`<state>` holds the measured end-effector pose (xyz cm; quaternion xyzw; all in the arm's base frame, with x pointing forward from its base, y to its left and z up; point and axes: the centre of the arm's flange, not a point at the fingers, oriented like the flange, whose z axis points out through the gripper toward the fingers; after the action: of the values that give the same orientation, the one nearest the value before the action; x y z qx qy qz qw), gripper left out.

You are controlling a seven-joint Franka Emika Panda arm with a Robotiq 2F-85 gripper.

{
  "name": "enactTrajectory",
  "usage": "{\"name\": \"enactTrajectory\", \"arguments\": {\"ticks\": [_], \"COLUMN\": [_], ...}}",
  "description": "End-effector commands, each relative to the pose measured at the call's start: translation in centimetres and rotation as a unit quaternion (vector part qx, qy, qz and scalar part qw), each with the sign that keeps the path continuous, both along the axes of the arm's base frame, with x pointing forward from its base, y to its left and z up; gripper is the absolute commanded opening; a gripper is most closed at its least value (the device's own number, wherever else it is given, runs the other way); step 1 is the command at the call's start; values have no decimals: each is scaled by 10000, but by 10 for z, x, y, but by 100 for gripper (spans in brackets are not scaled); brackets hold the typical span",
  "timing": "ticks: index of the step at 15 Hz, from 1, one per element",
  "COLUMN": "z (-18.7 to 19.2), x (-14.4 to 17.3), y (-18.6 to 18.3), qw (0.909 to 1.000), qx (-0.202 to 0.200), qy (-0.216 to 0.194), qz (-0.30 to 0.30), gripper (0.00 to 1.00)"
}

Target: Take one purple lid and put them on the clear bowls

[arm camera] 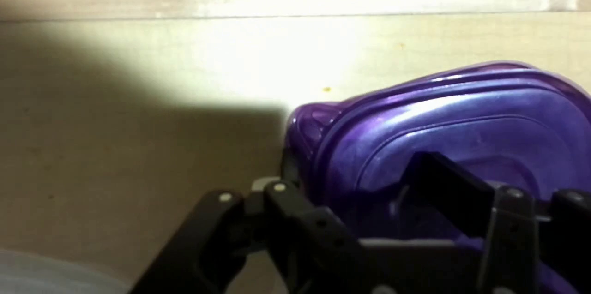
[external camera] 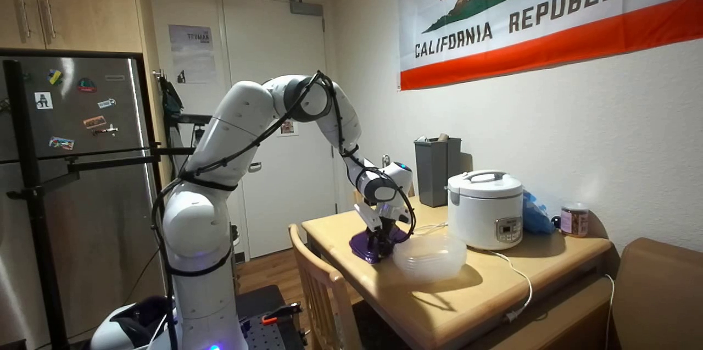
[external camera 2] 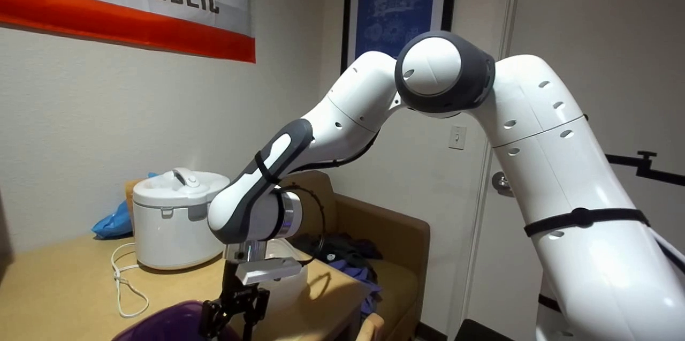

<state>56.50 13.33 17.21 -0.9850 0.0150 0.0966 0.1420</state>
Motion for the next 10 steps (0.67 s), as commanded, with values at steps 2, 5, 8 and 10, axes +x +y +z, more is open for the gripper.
{"name": "enactTrajectory", "arguments": {"ticks": [2,5,8,10], "z": [7,6,3,2], "x": [-7,-7,-5,-5], "y": [-17,-24,-24,-22], "qw": [9994,9991,9992,9993], "qx": [225,247,250,239], "qy": [-159,-122,-100,-96], "qz": [-228,-312,-289,-273], "gripper": [29,7,0,1]}}
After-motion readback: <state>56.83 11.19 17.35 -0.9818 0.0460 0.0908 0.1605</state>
